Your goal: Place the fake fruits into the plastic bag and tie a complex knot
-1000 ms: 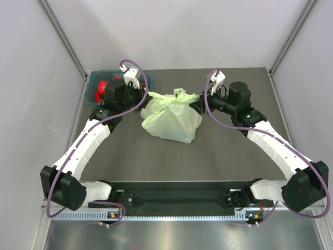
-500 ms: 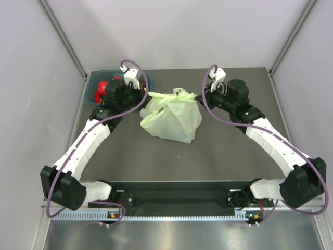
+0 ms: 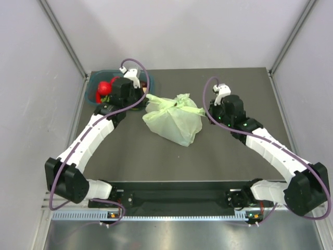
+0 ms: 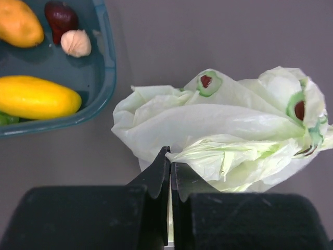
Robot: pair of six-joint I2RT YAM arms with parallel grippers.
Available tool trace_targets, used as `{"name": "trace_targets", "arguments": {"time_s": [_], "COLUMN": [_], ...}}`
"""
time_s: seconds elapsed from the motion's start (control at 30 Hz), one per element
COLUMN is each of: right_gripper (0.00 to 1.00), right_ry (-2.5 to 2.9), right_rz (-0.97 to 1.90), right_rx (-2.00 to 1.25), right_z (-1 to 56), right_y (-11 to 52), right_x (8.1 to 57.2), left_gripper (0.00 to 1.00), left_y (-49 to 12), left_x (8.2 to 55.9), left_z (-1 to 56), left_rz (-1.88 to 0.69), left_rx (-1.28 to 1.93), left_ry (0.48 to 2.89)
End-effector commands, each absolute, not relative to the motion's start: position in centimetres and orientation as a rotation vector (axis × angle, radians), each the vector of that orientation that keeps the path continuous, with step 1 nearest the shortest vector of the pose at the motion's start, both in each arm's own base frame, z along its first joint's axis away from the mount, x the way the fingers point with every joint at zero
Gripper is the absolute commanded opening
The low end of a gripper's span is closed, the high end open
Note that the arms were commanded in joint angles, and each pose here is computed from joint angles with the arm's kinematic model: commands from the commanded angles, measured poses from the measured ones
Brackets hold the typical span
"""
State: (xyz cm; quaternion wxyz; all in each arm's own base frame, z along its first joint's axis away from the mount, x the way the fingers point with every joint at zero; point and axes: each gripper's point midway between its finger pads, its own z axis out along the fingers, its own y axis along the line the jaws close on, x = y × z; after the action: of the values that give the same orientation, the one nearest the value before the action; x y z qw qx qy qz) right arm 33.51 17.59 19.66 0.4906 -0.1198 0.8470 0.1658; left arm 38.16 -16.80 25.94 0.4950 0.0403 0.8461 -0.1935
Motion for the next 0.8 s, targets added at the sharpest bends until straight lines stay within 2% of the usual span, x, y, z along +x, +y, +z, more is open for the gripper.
{"name": "trace_targets", "arguments": {"time_s": [0.0,0.13,0.23,0.47,0.5,0.53,0.57,0.63,0.77], "right_gripper": [0.0,0.0,0.0,0.0,0.03,0.18,0.41,0.52,0.65], "right_ry": [2.137,2.154,2.126,2.042,2.029,2.016,2.002,1.975,1.896], "right_rz": [0.174,0.114,0.102,0.167,0.232,0.278,0.302,0.362,0.436], "right_rx": [-0.124,-0.017,0.015,-0.04,-0.082,-0.123,-0.183,-0.271,-0.348], "right_z": [16.2,14.0,14.6,17.7,18.2,18.8,19.3,20.3,22.7], "right_y": [12.8,10.2,9.0,9.5,10.5,11.3,11.9,13.2,14.1], "right_x": [33.5,32.7,32.5,32.3,32.1,31.9,31.7,31.4,31.0], "left_gripper": [0.0,0.0,0.0,0.0,0.0,0.0,0.0,0.0,0.0], "left_y": [-11.2,-8.9,-7.5,-9.7,-10.1,-11.1,-11.3,-12.1,-12.8], "left_x": [40.1,40.8,41.1,41.6,41.7,41.5,41.7,41.7,42.0], "left_z": [24.5,22.8,22.9,22.8,23.3,23.4,23.6,24.0,24.6], "left_rz": [-0.231,-0.166,-0.149,-0.238,-0.262,-0.322,-0.332,-0.365,-0.384], "left_rx": [-0.098,-0.17,-0.179,-0.031,-0.027,0.015,0.023,0.055,0.092], "left_ry": [2.047,2.065,2.05,2.06,2.038,2.035,2.023,2.017,2.004]}}
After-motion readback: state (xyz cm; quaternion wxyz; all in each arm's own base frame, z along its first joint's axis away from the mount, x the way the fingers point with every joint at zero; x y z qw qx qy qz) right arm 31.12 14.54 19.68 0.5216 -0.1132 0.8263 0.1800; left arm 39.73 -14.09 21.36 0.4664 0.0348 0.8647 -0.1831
